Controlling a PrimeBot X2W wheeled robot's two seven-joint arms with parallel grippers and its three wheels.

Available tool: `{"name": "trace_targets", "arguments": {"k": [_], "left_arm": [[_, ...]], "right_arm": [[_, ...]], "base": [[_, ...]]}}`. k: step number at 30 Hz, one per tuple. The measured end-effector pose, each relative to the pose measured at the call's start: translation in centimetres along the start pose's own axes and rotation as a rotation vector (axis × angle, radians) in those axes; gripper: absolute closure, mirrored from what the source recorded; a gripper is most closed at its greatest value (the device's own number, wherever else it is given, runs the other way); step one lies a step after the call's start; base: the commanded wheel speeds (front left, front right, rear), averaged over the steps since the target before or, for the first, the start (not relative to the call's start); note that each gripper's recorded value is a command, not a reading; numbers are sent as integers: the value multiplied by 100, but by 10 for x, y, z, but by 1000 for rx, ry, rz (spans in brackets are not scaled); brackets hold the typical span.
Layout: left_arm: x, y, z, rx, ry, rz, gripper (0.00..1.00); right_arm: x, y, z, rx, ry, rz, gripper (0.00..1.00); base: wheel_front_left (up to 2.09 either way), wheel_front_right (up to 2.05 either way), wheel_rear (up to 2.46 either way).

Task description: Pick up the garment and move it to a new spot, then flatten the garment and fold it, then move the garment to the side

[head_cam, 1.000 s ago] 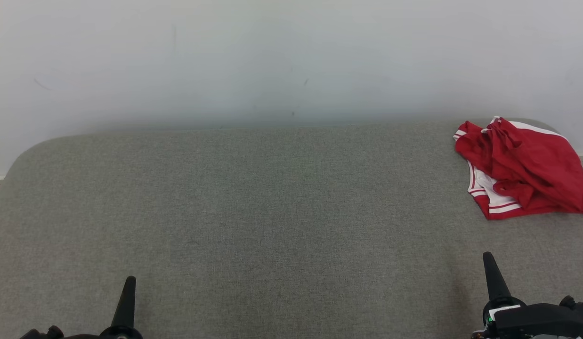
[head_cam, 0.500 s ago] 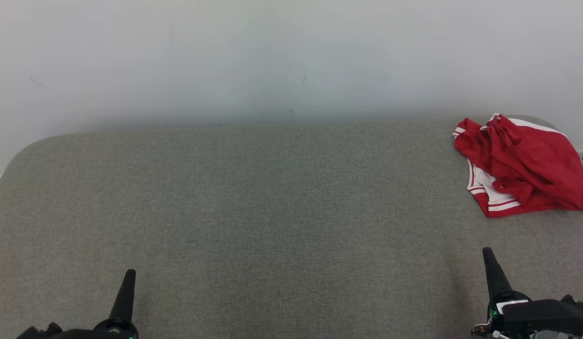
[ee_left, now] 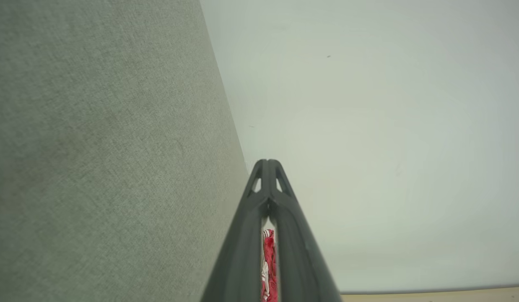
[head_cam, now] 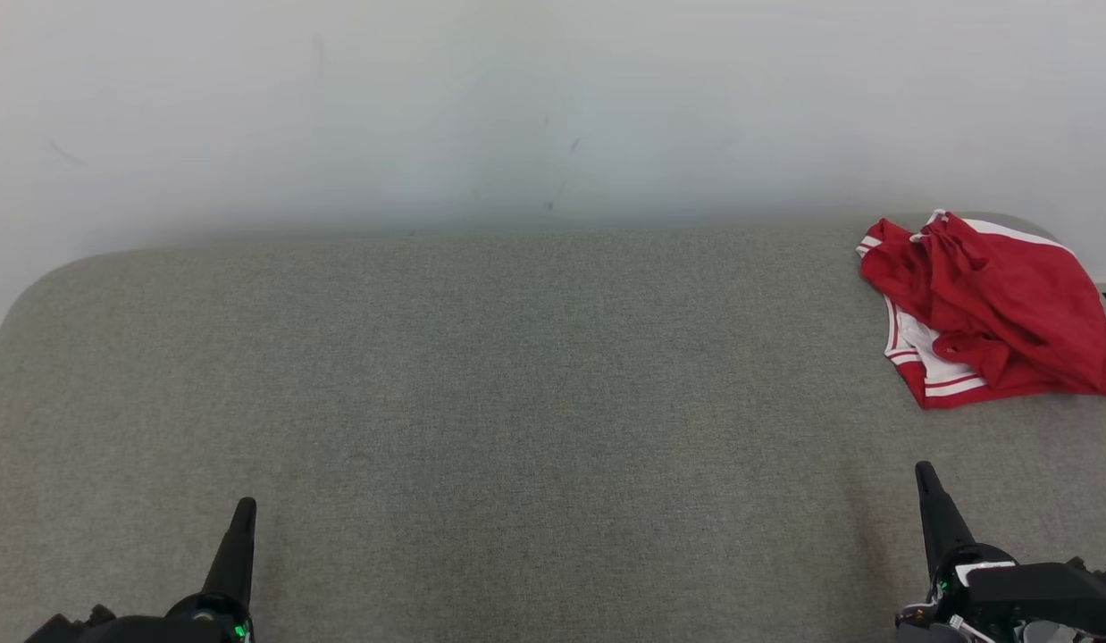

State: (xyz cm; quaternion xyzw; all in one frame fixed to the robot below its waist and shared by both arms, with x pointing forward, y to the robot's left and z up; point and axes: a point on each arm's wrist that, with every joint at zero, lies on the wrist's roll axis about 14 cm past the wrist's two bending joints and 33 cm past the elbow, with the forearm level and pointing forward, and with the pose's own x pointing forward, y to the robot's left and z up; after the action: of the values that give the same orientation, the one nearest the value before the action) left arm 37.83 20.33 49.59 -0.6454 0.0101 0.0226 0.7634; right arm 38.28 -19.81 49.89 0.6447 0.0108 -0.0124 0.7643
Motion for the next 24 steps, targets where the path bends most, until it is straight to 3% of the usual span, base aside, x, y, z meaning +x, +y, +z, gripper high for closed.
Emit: {"name": "trace_targets", "arguments": {"k": [24], "left_arm": [[8, -8, -2, -164, 20, -32, 100]], "right_arm": [[5, 5, 3, 165, 5, 24, 100]], "base": [[0, 0, 0]]}}
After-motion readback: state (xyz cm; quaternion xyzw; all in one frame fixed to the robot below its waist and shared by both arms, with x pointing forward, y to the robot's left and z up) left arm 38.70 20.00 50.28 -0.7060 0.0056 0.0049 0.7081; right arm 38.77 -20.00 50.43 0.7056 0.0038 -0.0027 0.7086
